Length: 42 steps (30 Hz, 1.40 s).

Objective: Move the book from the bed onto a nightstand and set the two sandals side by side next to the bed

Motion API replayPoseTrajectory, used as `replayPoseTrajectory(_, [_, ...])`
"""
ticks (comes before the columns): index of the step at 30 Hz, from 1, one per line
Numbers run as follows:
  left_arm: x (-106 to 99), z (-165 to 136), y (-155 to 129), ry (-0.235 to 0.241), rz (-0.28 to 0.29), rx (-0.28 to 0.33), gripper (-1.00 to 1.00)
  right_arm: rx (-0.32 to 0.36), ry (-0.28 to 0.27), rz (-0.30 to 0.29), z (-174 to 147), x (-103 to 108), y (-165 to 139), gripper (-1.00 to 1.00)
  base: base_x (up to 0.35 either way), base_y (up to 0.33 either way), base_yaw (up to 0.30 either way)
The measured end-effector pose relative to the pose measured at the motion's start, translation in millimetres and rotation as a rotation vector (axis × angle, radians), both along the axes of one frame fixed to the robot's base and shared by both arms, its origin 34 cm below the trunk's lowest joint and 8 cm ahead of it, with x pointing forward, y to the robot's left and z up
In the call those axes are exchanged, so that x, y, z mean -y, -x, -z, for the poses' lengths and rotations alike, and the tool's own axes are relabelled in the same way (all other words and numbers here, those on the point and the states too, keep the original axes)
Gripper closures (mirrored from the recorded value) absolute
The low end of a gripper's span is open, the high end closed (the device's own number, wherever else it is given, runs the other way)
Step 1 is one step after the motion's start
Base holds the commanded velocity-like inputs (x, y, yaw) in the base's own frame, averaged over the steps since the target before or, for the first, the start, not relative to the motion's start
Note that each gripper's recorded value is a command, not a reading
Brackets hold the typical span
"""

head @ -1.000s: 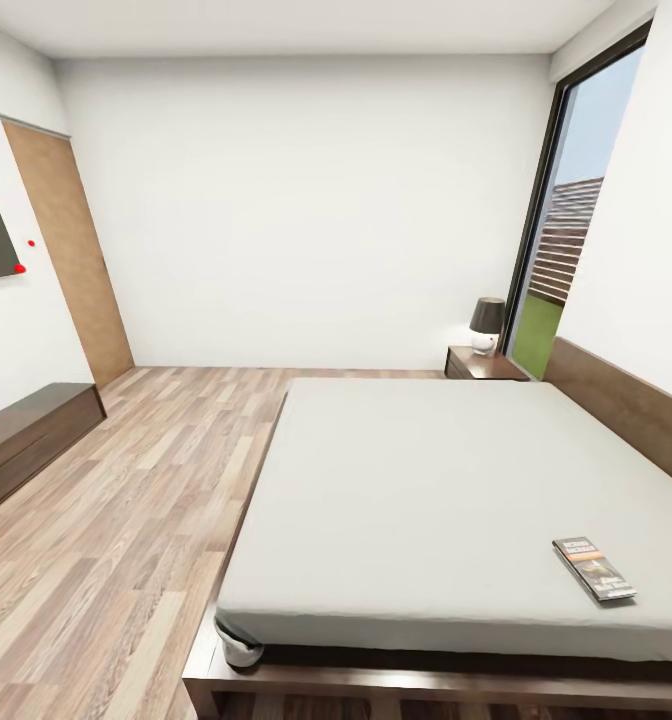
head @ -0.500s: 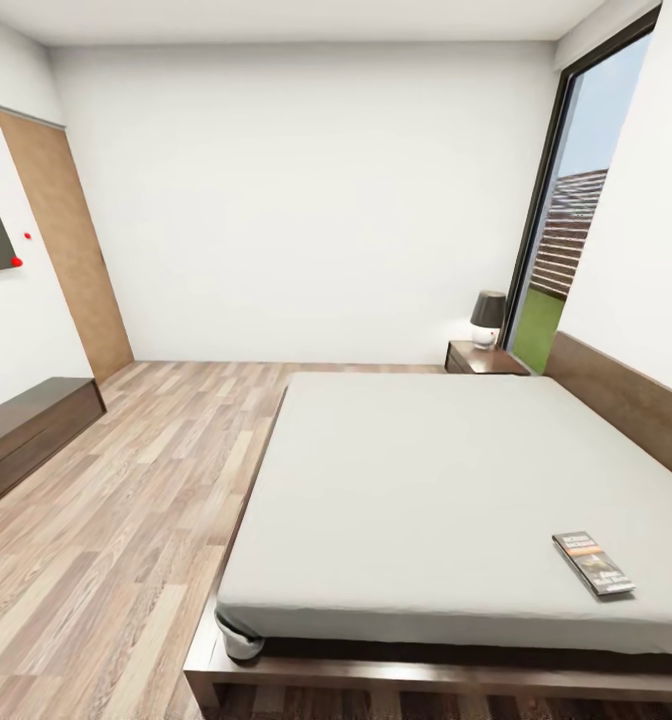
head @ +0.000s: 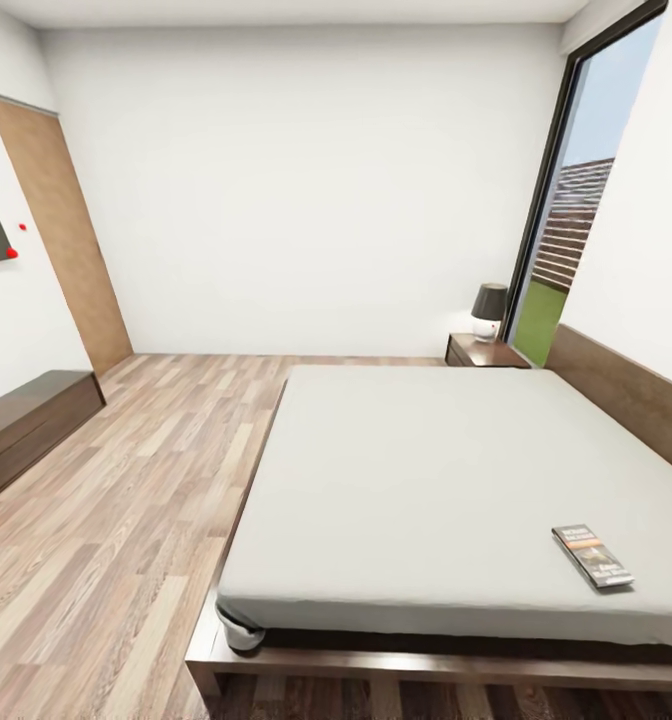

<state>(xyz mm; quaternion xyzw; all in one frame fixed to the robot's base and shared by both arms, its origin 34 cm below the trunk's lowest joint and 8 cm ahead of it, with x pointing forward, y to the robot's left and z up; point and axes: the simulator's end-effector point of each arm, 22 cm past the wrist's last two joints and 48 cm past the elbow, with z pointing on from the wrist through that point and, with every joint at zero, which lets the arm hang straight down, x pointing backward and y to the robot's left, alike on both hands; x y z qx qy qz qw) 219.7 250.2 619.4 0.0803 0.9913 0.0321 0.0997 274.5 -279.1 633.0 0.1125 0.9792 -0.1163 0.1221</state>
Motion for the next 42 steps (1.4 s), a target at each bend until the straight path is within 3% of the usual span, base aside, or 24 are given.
replayPoseTrajectory(21, [0.3, 2.6, 2.6, 0.001, -0.001, -0.012, 1.00, -0.034, 0.000, 0.000, 5.4, 0.0, 12.8, 1.00, 0.000, 0.000, 0.000])
replayPoseTrajectory(34, [5.9, 0.1, -18.0, 0.017, 0.001, 0.061, 1.00, -0.056, 0.000, 0.000, 8.6, 0.0, 20.8, 1.00, 0.000, 0.000, 0.000])
replayPoseTrajectory(42, [6.2, 1.0, -16.2, 0.019, 0.001, 0.062, 1.00, -0.069, 0.000, 0.000, 10.4, 0.0, 25.7, 1.00, 0.000, 0.000, 0.000])
